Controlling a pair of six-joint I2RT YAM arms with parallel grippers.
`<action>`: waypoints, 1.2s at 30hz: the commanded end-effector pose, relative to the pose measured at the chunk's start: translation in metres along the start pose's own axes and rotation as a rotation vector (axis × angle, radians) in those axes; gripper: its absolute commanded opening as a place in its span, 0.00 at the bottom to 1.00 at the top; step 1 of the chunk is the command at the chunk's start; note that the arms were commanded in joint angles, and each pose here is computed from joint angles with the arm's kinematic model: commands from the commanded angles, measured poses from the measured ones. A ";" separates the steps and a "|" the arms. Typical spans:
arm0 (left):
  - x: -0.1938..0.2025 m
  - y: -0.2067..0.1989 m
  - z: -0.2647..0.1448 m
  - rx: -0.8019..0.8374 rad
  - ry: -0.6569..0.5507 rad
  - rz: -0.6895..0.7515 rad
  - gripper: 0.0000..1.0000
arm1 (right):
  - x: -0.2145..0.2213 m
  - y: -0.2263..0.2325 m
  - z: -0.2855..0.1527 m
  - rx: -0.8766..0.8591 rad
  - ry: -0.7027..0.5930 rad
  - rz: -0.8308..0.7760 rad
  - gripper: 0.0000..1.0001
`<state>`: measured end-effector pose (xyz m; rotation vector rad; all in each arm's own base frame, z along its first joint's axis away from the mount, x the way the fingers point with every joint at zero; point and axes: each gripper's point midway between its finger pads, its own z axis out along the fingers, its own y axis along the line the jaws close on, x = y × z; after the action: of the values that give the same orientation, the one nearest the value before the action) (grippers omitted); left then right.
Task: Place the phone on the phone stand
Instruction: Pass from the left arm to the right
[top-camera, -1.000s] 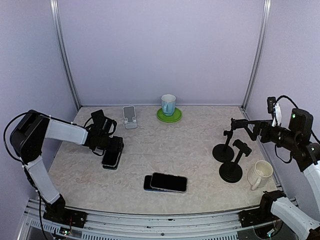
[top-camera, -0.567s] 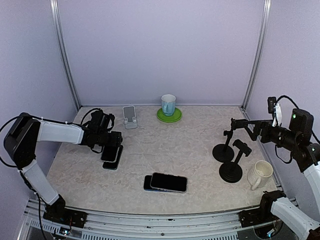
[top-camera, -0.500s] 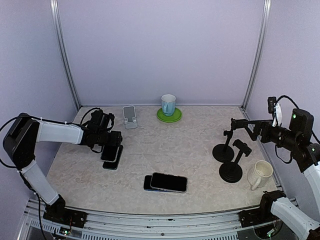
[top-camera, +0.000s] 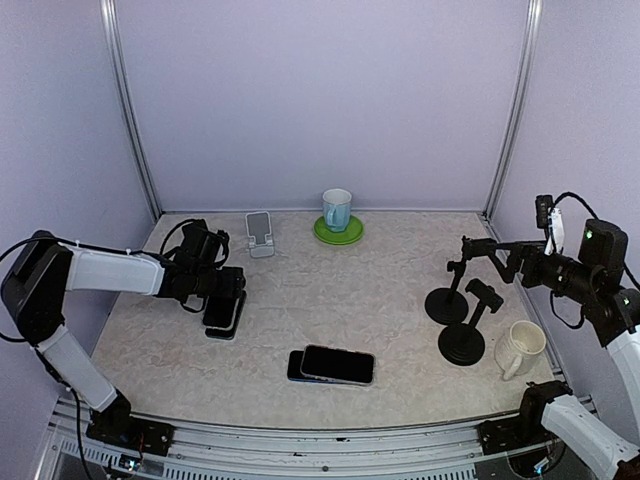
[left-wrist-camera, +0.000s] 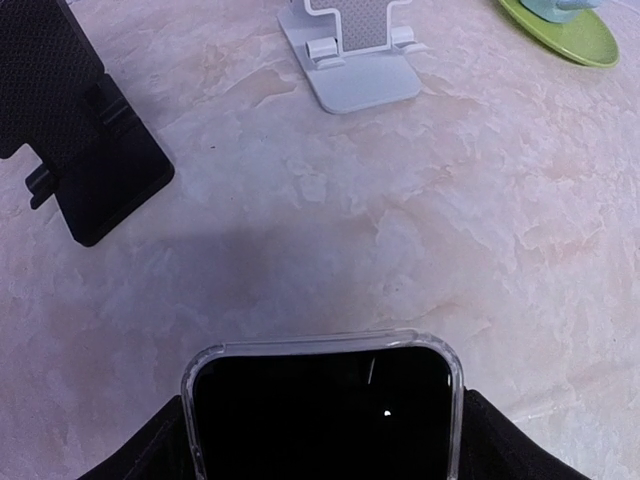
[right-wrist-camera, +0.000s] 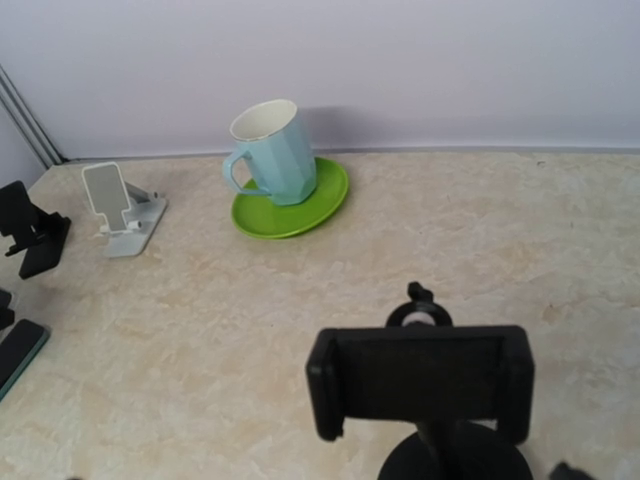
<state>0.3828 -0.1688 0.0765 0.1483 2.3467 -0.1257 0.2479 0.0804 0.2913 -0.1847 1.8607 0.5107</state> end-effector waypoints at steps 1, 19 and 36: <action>-0.026 -0.008 -0.017 0.014 -0.103 -0.029 0.66 | -0.002 0.002 -0.001 -0.013 -0.017 -0.001 1.00; -0.054 -0.005 -0.044 -0.041 -0.196 -0.055 0.67 | -0.001 0.010 -0.004 -0.060 -0.024 0.005 1.00; -0.099 0.016 -0.078 -0.149 -0.337 -0.114 0.67 | 0.003 0.018 -0.009 -0.091 -0.041 0.002 1.00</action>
<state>0.3880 -0.1535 0.1525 0.0131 2.1460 -0.0167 0.2349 0.0903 0.2909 -0.2184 1.8279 0.5847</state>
